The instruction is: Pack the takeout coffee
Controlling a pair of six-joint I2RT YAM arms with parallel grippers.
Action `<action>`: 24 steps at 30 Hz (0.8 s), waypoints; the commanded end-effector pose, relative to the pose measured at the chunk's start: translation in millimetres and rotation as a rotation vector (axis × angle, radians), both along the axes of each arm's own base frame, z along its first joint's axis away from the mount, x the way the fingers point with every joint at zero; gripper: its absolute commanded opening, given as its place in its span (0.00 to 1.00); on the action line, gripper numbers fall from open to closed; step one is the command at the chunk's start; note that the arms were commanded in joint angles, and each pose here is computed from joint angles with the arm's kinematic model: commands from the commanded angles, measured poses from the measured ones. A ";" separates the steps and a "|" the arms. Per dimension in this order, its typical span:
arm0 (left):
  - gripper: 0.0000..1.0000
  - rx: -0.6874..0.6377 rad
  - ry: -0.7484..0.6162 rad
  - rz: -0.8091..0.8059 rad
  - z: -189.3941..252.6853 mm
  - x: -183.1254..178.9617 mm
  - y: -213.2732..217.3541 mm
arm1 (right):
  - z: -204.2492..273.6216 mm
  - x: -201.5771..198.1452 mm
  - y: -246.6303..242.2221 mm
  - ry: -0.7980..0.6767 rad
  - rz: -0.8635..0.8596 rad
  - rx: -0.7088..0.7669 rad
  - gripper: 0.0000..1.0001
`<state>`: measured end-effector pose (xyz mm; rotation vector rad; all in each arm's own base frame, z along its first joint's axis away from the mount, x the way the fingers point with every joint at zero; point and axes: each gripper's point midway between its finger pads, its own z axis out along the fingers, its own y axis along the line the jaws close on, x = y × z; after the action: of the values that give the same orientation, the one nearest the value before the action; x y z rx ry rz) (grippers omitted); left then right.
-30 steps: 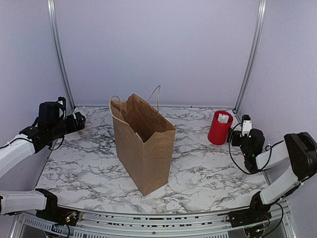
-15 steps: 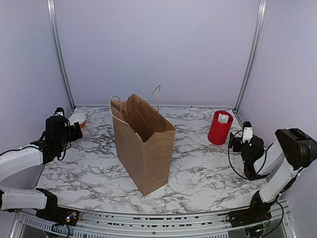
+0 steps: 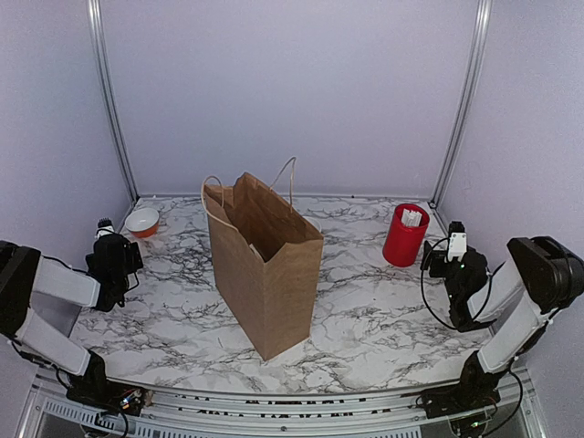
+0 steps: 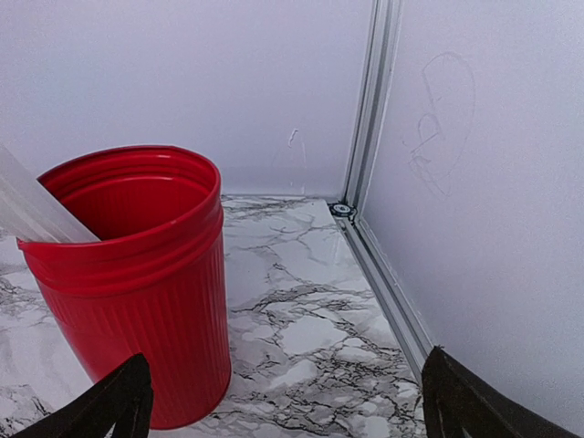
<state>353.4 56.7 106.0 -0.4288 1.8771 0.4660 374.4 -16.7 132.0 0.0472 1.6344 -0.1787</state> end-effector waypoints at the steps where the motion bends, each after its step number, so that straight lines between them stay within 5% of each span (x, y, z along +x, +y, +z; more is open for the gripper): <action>1: 0.99 -0.002 -0.208 0.007 37.6 5.1 5.6 | 13.4 3.8 -4.5 -0.047 -0.016 0.004 1.00; 24: 0.99 -0.078 -0.210 -0.460 17.7 27.8 -44.8 | 13.5 3.9 -4.3 -0.048 -0.015 0.004 1.00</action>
<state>376.0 29.4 117.8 -0.1976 1.7384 0.1459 374.5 -16.7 132.8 0.0478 1.6314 -0.1787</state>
